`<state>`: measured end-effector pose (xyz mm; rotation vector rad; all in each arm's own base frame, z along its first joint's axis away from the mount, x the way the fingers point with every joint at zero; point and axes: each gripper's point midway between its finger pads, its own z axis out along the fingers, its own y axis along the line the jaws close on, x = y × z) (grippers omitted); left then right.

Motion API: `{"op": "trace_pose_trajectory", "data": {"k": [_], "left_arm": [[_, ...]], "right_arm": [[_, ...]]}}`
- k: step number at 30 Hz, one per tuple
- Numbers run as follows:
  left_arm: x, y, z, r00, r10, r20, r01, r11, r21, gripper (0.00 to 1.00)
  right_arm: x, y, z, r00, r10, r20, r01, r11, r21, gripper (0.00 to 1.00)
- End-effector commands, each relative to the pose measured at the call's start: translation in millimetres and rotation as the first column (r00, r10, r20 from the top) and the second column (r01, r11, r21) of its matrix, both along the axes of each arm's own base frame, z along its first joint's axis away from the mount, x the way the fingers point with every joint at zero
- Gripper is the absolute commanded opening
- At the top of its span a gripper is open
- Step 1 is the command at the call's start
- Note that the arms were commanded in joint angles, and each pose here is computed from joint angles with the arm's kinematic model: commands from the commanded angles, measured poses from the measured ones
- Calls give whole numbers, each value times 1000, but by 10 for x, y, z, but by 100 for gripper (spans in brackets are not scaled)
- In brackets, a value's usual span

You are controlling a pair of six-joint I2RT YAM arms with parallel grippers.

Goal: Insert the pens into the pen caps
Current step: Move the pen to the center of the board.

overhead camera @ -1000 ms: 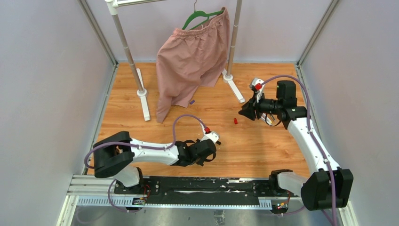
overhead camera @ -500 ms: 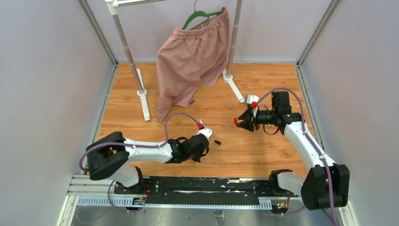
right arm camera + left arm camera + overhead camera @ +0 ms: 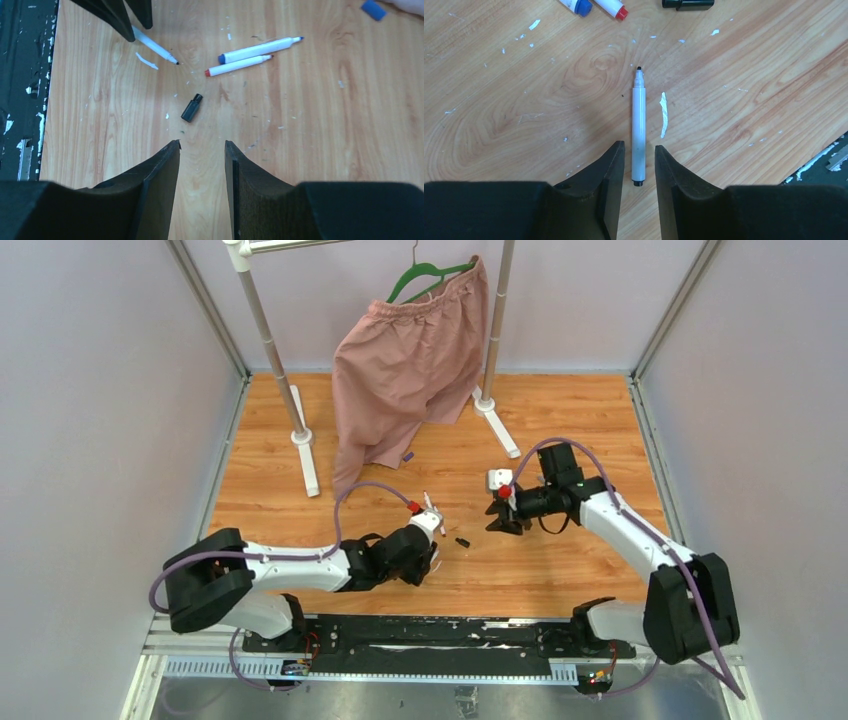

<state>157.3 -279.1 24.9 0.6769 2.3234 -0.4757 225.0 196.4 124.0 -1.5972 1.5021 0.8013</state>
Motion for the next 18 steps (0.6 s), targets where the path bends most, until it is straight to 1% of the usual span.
{"op": "trace_pose_trajectory", "data": {"k": [1, 5, 7, 11, 15, 18], "left_arm": [[37, -45, 128, 1000, 13, 21, -11, 997, -81, 35], [45, -27, 207, 999, 19, 40, -14, 992, -123, 41], [45, -18, 247, 999, 20, 50, -12, 989, -145, 43], [46, 9, 340, 997, 21, 77, -6, 982, -188, 46], [41, 44, 440, 993, 21, 113, 6, 973, -232, 46], [54, 83, 520, 989, 37, 140, 1, 965, -262, 47]], "right_arm": [[-191, 80, -279, 996, 68, -60, -73, 994, -81, 43], [-278, 163, -448, 989, 98, -107, -112, 985, -134, 43], [-292, 190, -538, 988, 99, -122, -120, 976, -180, 44], [-280, 249, -667, 985, 71, -156, -111, 958, -265, 44], [-250, 273, -795, 985, 20, -173, -82, 930, -359, 44], [-246, 319, -844, 983, -7, -183, -67, 915, -397, 47]]}}
